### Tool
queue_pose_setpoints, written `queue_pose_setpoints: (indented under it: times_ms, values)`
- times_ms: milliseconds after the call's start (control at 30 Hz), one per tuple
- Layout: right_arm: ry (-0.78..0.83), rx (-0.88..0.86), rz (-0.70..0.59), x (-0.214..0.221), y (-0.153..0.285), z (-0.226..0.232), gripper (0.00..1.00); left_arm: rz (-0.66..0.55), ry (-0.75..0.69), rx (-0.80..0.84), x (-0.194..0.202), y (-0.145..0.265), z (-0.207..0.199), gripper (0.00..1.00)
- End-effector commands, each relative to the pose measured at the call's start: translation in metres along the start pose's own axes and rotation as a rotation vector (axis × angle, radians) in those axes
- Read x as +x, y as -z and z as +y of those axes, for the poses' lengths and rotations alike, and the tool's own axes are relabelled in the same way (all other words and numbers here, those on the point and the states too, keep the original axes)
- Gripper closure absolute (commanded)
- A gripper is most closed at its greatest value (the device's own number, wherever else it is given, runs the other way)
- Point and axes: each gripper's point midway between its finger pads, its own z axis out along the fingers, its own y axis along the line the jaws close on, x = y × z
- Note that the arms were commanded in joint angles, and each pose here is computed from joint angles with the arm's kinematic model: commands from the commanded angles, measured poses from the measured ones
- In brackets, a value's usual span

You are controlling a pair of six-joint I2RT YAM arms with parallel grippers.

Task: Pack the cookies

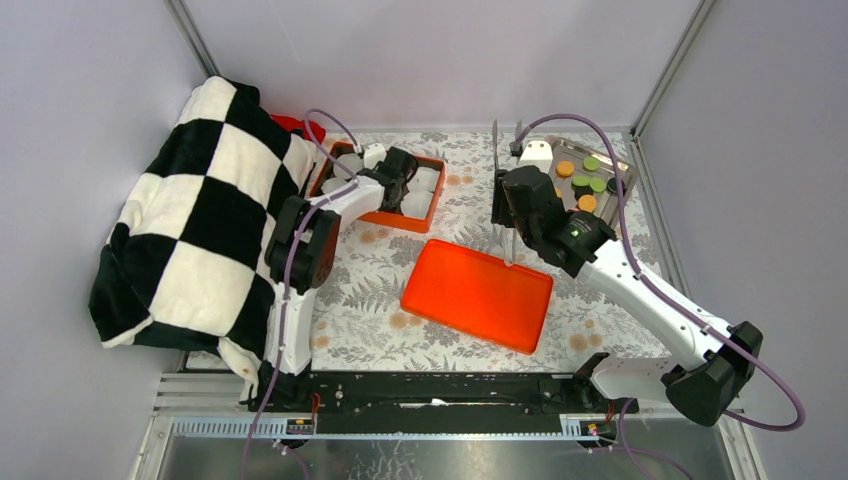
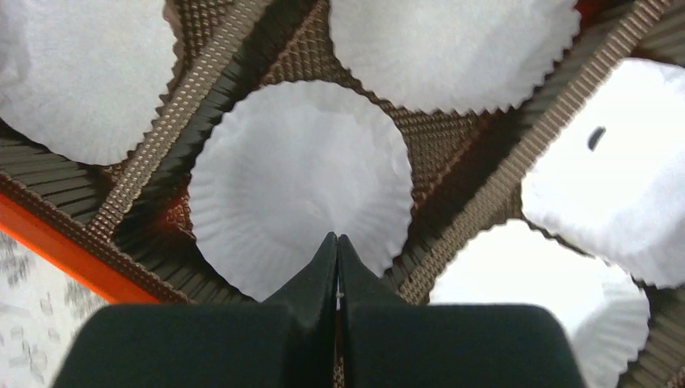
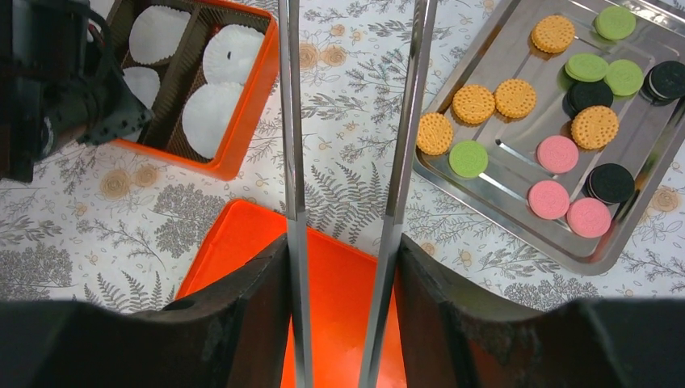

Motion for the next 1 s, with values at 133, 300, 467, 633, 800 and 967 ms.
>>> queue_pose_setpoints:
  times_ms: [133, 300, 467, 633, 800, 967]
  values:
    - [-0.039, -0.026, -0.005, 0.005, 0.004, 0.002, 0.49, 0.08, -0.093, 0.024, 0.081, 0.064, -0.004, 1.0]
    - [-0.025, -0.005, 0.029, 0.021, 0.001, -0.004, 0.49, 0.159, -0.124, 0.105, 0.125, 0.095, -0.019, 1.0]
    - [-0.014, 0.02, 0.064, 0.038, -0.001, -0.01, 0.49, 0.228, -0.161, 0.126, 0.171, 0.122, -0.025, 1.0]
    - [0.001, 0.047, 0.098, 0.053, -0.006, -0.017, 0.49, 0.258, -0.187, 0.12, 0.202, 0.148, -0.023, 1.0]
    - [0.002, 0.126, 0.144, 0.062, -0.018, -0.036, 0.5, 0.17, -0.157, 0.111, 0.176, 0.172, -0.019, 1.0]
    - [-0.052, 0.162, 0.185, 0.055, -0.04, -0.059, 0.52, 0.008, -0.098, 0.173, 0.106, 0.204, -0.041, 0.95]
